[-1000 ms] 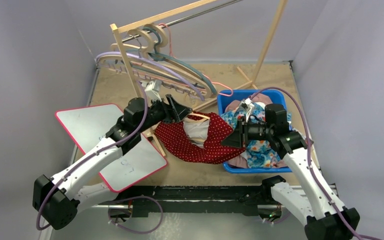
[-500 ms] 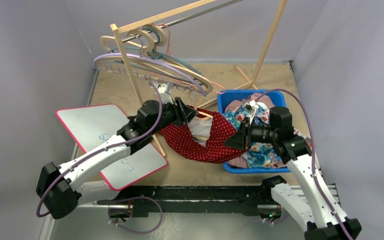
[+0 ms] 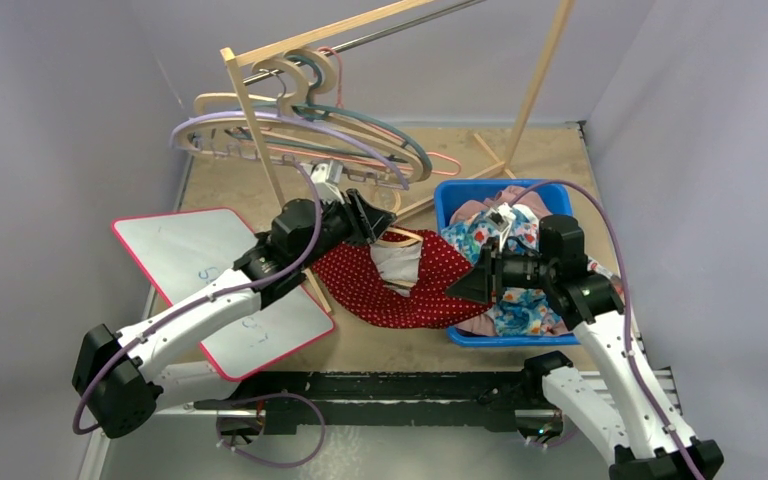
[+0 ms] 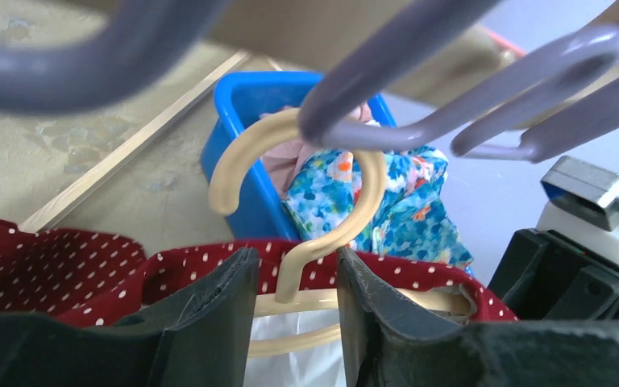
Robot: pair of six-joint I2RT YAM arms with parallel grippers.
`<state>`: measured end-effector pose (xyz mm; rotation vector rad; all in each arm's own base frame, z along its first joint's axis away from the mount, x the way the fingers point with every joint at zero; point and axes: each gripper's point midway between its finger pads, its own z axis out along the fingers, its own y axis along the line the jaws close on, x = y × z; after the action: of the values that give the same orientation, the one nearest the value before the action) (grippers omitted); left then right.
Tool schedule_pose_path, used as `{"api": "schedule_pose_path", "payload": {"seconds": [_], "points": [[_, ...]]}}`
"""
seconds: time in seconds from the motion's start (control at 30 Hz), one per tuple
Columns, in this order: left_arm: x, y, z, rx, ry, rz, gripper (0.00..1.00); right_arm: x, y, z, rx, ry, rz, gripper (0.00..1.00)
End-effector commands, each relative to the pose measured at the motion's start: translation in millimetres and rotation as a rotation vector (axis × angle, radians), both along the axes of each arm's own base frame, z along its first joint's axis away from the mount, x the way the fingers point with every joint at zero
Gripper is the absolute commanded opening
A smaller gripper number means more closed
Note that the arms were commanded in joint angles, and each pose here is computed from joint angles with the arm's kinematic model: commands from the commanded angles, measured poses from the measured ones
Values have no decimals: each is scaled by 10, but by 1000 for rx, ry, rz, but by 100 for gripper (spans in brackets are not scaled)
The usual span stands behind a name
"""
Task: Remove the skirt from the hanger
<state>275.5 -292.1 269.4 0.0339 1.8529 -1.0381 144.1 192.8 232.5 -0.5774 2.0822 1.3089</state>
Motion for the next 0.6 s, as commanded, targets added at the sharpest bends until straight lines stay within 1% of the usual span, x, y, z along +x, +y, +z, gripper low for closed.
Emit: {"api": "schedule_pose_path", "payload": {"seconds": [0.0, 0.17, 0.43, 0.5, 0.53, 0.57], "points": [[114, -75, 447, -103, -104, 14, 40, -146, 91, 226, 87, -88, 132, 0], [148, -190, 288, -77, -65, -19, 38, -139, 84, 247, 82, -98, 119, 0], [102, -175, 68, -49, -25, -28, 38, -99, 96, 354, 107, -146, 104, 0], [93, -169, 29, -38, -23, -29, 33, -106, 112, 429, 137, -167, 106, 0], [98, -161, 23, -30, -22, -27, 29, -114, 116, 467, 151, -176, 105, 0], [99, -157, 31, -22, -25, -26, 24, -123, 121, 493, 161, -186, 107, 0]]}}
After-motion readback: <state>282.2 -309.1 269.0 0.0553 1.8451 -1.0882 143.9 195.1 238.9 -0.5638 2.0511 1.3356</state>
